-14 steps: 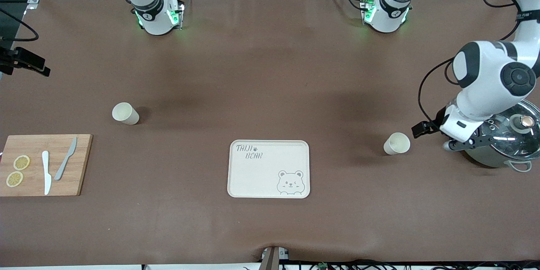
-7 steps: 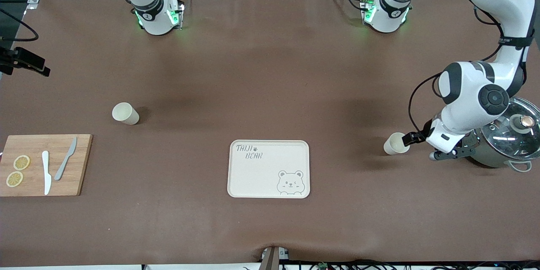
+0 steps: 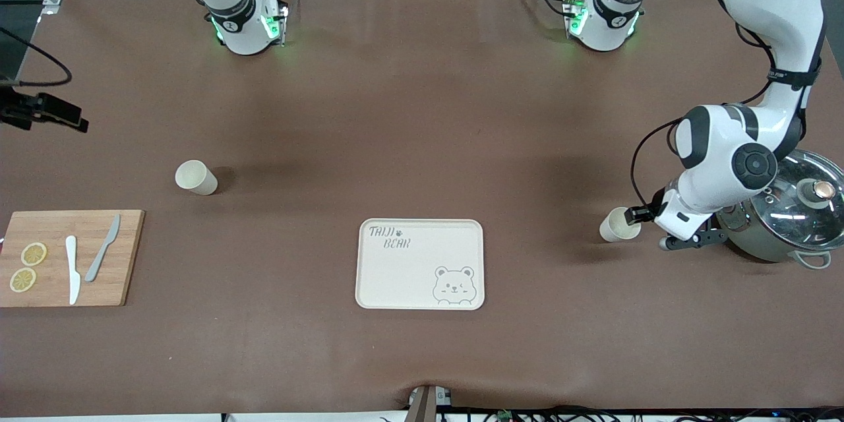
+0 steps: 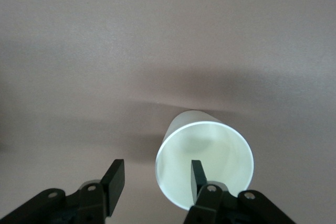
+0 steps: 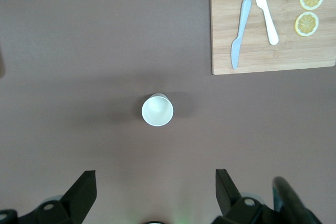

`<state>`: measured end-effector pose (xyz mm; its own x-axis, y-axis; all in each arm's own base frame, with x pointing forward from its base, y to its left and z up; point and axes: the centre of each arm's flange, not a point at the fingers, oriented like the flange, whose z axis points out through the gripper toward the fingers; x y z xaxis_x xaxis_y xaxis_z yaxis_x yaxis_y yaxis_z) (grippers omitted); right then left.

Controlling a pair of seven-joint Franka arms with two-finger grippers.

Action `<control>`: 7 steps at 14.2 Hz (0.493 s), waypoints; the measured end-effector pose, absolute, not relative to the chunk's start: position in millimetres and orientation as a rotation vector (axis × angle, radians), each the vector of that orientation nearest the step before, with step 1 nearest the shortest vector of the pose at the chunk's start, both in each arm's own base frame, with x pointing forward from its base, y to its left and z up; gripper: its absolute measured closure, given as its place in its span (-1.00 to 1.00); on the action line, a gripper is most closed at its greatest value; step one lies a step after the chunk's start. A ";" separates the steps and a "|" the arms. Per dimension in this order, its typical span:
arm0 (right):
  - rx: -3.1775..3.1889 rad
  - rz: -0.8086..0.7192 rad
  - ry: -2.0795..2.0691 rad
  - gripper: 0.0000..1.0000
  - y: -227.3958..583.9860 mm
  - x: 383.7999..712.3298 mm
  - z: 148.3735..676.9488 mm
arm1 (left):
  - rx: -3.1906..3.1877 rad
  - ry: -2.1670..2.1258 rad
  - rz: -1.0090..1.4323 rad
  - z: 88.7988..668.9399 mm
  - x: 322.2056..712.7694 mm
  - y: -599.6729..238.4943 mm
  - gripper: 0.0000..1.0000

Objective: Place white IKEA cup upright on tray with both arms
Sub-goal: 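Close the left gripper on the cup while the right gripper starts reaching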

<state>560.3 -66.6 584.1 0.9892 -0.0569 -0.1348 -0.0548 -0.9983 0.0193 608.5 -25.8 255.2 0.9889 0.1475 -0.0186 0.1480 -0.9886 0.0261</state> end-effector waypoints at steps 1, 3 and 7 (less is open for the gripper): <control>3.112 -0.237 -0.088 -1.00 -66.4 567.9 573.0 | 3.104 0.232 -0.025 249.0 608.3 -25.7 -0.07; 3.101 -0.276 -0.100 -1.00 -71.0 579.4 553.5 | 3.101 0.234 -0.023 238.3 608.6 -25.5 0.07; 3.087 -0.351 -0.190 -1.00 -105.8 589.9 518.5 | 3.096 0.241 -0.004 232.6 610.0 -26.1 0.85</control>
